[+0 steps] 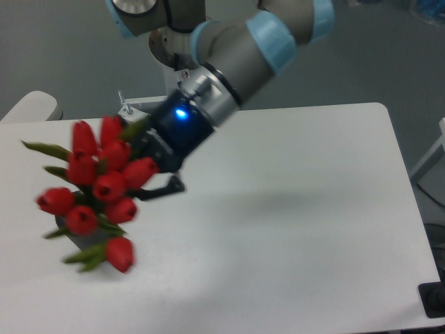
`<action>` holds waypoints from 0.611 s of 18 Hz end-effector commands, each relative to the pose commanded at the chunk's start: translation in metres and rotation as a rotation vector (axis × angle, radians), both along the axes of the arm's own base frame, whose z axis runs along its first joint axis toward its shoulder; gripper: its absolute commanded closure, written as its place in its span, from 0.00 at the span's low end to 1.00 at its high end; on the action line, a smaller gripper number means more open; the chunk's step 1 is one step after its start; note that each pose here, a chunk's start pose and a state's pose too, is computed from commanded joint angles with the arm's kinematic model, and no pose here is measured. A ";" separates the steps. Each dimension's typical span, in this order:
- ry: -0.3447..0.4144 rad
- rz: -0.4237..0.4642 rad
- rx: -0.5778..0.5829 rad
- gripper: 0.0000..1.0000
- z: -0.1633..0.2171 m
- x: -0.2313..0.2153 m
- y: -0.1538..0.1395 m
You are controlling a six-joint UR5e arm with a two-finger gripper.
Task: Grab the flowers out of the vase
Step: 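Carry the tulip bunch away from the vase over the table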
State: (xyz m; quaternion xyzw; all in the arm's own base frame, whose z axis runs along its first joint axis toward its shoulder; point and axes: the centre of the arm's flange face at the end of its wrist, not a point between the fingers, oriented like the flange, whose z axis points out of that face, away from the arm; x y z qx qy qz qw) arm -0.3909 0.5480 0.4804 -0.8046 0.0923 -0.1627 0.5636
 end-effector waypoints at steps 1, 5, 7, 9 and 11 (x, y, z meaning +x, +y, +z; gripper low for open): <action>0.016 -0.002 0.003 0.67 -0.010 -0.008 0.000; 0.060 0.002 0.015 0.67 -0.027 -0.031 -0.008; 0.086 0.011 0.023 0.67 -0.035 -0.046 -0.016; 0.118 0.008 0.035 0.67 -0.042 -0.056 -0.020; 0.129 0.005 0.036 0.67 -0.050 -0.059 -0.022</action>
